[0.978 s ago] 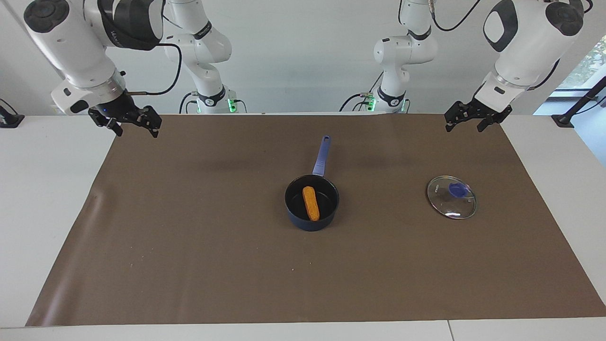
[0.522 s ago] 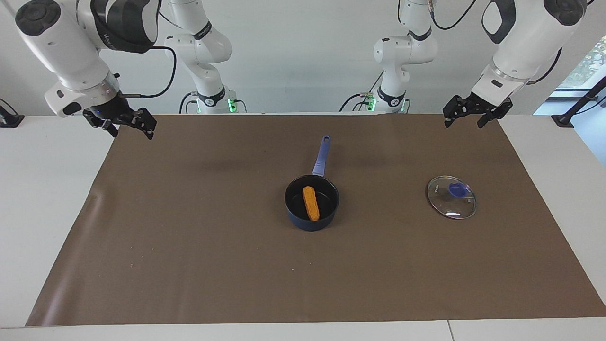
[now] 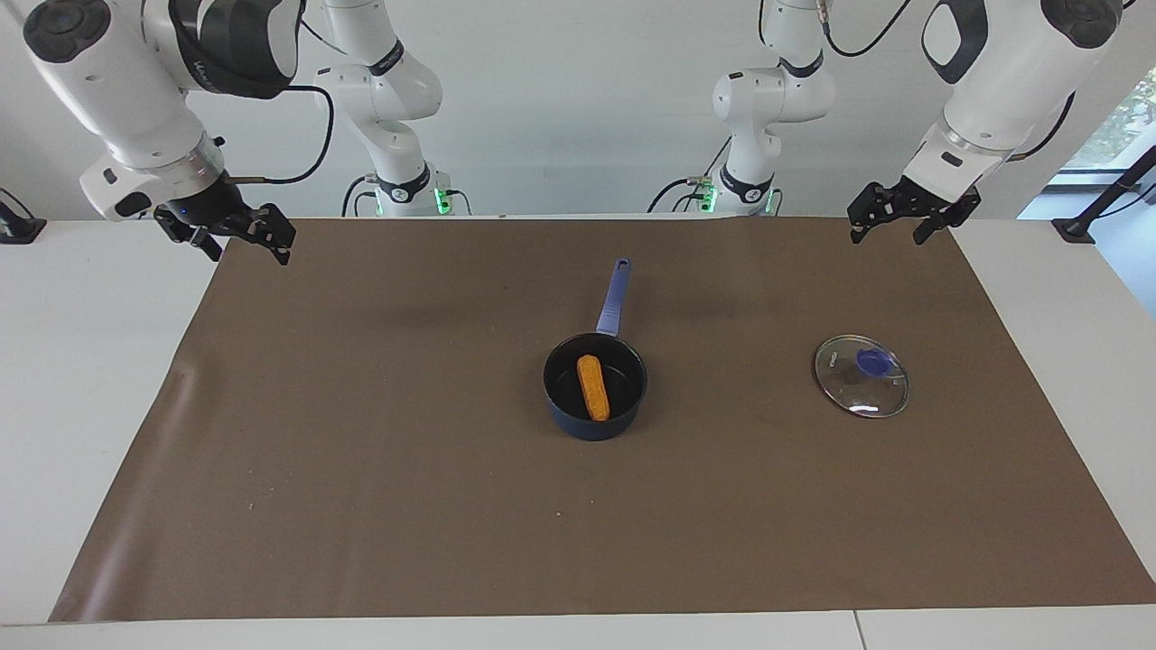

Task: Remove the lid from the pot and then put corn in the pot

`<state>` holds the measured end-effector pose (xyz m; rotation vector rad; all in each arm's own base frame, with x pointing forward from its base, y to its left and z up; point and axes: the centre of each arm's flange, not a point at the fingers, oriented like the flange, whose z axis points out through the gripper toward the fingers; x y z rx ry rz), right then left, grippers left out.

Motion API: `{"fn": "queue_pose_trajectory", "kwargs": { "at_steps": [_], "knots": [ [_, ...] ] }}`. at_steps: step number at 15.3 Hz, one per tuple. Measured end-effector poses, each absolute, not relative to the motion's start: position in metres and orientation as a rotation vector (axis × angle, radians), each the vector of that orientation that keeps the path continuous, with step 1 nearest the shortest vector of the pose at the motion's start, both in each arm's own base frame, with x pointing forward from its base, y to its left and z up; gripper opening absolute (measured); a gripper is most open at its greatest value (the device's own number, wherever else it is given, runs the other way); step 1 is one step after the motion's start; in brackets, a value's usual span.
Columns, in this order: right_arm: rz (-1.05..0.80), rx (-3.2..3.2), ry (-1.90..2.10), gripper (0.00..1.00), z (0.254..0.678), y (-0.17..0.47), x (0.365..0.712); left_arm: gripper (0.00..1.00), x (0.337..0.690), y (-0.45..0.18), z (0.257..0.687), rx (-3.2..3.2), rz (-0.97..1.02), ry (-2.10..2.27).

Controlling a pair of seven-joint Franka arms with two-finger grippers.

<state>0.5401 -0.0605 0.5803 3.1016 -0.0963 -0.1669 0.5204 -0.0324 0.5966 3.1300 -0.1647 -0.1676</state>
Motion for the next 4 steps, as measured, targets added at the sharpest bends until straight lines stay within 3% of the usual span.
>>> {"fn": "queue_pose_trajectory", "kwargs": {
  "at_steps": [4],
  "knots": [
    [-0.148,3.104,-0.06,1.0,0.5869,-0.0592,0.539,1.0,0.5204,-0.0336,0.5972,3.13,-0.165,-0.168]
  ]
}}
